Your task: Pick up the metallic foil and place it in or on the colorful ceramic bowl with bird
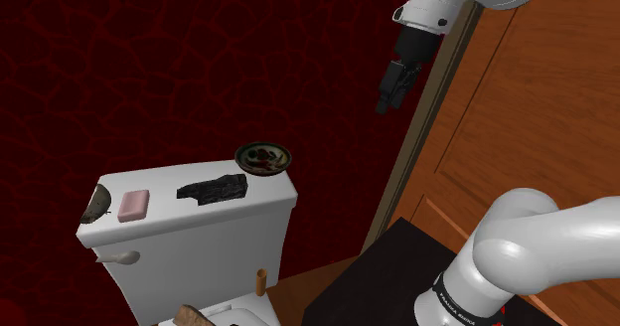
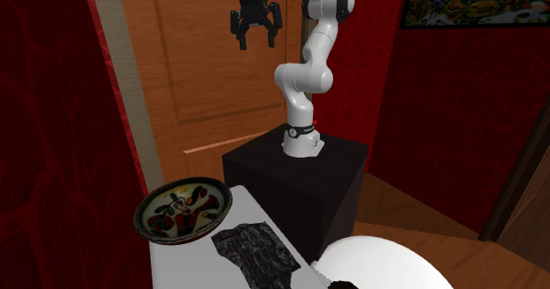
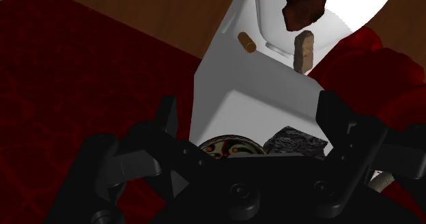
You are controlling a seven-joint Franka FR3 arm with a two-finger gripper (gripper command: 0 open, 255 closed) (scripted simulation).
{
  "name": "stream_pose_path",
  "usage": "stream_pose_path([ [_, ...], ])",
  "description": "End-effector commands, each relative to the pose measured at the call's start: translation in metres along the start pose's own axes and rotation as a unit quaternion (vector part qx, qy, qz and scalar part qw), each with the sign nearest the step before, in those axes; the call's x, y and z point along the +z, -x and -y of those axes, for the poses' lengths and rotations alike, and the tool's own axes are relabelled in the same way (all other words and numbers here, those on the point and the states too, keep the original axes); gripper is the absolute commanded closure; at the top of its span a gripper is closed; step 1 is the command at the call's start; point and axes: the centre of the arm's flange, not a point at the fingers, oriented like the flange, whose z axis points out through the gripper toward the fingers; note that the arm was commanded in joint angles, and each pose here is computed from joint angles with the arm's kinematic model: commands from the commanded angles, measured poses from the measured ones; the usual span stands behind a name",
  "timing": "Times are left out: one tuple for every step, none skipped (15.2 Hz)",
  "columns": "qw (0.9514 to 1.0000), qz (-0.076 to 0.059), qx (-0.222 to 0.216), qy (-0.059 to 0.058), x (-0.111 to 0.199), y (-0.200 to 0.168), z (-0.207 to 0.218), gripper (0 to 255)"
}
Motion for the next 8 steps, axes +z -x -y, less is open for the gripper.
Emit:
stream_pose_path([
  [1.0000,0.000,0.000,0.000,0.000,0.000,0.000,0],
  [1.0000,-0.002,-0.008,0.000,0.009,-0.009,0.003,0],
  [0.9999,-0.004,-0.016,0.001,0.017,-0.018,0.006,0],
  [0.9997,-0.005,-0.024,0.001,0.026,-0.027,0.009,0],
  [0.9995,-0.007,-0.032,0.002,0.035,-0.036,0.012,0],
  [0.9992,-0.009,-0.040,0.002,0.043,-0.045,0.016,0],
  [0.9988,-0.011,-0.048,0.002,0.052,-0.054,0.019,0],
  [0.9984,-0.012,-0.056,0.003,0.060,-0.063,0.023,0],
])
